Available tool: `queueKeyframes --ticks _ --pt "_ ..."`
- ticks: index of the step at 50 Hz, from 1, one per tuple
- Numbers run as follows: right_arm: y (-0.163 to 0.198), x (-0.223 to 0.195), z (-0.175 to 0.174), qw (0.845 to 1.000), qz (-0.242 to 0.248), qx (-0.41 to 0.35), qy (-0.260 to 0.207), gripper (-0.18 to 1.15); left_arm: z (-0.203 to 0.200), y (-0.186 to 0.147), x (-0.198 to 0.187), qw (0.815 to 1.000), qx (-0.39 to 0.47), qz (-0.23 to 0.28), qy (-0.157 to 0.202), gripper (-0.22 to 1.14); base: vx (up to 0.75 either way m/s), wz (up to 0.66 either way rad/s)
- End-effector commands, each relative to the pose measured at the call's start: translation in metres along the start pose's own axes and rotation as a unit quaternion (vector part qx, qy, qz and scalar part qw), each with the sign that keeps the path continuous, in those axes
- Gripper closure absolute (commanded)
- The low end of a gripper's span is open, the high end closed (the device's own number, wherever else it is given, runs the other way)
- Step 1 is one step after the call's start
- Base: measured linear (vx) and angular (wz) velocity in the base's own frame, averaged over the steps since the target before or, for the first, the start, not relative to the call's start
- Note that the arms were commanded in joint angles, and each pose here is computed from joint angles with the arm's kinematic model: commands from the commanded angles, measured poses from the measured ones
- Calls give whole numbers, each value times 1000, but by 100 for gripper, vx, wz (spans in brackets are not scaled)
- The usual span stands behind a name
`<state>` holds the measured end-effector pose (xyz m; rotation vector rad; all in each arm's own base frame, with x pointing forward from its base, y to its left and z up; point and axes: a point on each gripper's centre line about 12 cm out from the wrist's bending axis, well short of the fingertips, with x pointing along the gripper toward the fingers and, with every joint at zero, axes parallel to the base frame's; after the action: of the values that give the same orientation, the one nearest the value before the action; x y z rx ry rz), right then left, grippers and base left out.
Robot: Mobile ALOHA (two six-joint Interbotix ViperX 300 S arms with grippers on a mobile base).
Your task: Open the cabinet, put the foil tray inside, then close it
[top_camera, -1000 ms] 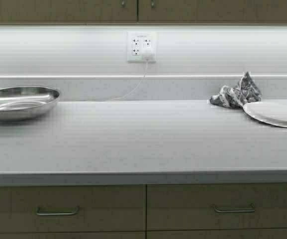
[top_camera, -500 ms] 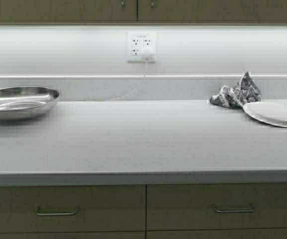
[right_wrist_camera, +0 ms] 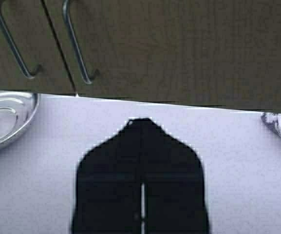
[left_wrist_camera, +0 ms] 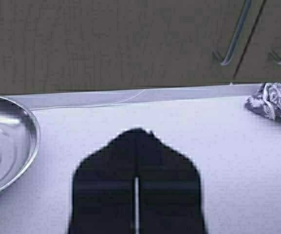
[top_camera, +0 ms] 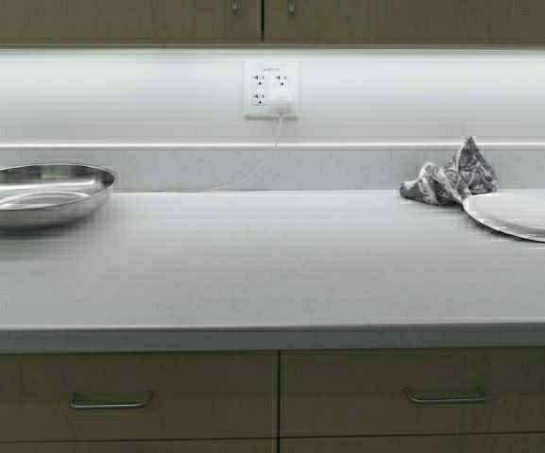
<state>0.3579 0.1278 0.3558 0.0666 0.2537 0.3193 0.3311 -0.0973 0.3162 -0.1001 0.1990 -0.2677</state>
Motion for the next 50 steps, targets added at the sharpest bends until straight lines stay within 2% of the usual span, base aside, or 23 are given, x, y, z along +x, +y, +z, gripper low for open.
queueKeyframes --ticks 1,50 --pt "1 -4 7 1000 1 -1 -11 90 8 -1 -2 1000 2 -2 -14 86 0 0" --pt "1 -4 2 1000 2 -2 -5 90 8 -1 -2 1000 2 -2 -19 86 0 0"
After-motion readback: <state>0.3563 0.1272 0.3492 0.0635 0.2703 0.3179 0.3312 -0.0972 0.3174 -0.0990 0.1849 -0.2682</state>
